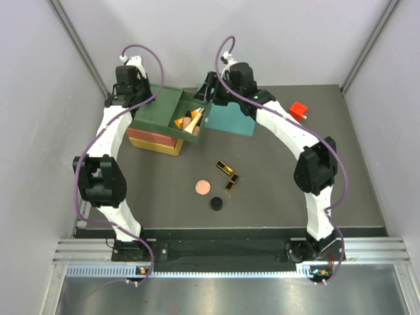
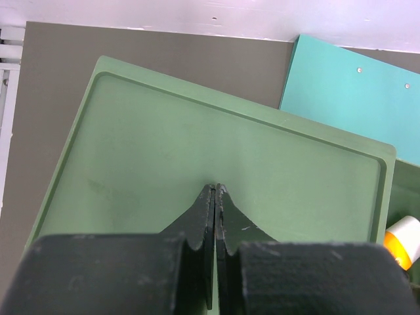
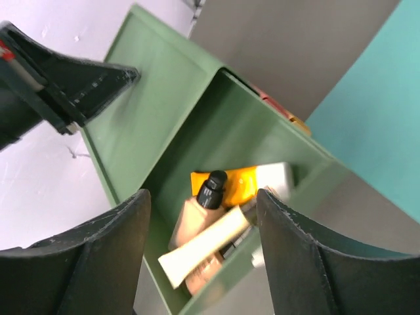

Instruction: Organize the makeup

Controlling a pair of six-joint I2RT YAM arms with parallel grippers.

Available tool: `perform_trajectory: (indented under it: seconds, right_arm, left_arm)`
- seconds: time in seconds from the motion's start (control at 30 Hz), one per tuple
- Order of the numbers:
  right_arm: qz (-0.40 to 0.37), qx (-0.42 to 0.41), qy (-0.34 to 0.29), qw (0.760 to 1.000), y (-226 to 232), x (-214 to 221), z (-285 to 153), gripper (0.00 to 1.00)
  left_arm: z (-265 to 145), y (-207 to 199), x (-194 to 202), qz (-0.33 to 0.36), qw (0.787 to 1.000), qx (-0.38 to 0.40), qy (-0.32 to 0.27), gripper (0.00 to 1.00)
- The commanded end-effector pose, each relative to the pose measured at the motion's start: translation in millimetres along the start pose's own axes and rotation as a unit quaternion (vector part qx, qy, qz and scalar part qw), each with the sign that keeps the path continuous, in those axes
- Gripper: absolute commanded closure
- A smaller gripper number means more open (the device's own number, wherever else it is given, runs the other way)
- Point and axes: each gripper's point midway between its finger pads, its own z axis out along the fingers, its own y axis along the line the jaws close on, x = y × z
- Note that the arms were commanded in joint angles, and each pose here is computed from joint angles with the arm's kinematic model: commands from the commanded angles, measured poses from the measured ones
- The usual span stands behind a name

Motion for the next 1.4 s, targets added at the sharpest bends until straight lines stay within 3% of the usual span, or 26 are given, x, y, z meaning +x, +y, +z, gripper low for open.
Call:
perform_trajectory:
  seconds: [0.0, 0.17, 0.2, 0.3, 0.57, 0.83, 1.37]
  right_arm:
    - [-0.021, -0.011, -0.081, 0.996, 14.6, -58.6, -54.8, 0.37]
    - [-0.003, -0.013, -0.074, 0.997, -5.9, -50.3, -73.6, 0.55]
    - [0.006, -0.003, -0.062, 0.998, -20.9, -41.0, -72.8, 0.7]
    - [0.035, -0.004, -0.032, 0.999, -40.7, -19.2, -69.8, 0.99]
    - [0.114, -0.044, 0.034, 0.992, -52.7, 30.0, -42.3, 1.0]
    - [0.138, -0.08, 0.051, 0.986, -44.9, 39.7, -12.6, 1.0]
    - [0.129, -0.147, 0.066, 0.978, 16.4, 38.4, 25.6, 1.0]
  left_arm:
    - [-4.4, 24.0, 141.9, 0.001, 0.97, -0.039, 0.242, 1.0]
    - [-3.7, 23.7, 143.1, 0.0, 0.969, -0.037, 0.243, 1.0]
    - [-4.0, 24.1, 143.4, 0.001, 0.969, -0.038, 0.244, 1.0]
    - [-2.8, 24.4, 143.8, 0.001, 0.969, -0.039, 0.245, 1.0]
    - [-3.5, 25.2, 144.7, 0.003, 0.968, -0.04, 0.246, 1.0]
    - [-3.8, 27.1, 144.8, 0.004, 0.968, -0.046, 0.246, 1.0]
    - [-1.4, 24.9, 146.3, 0.001, 0.968, -0.039, 0.248, 1.0]
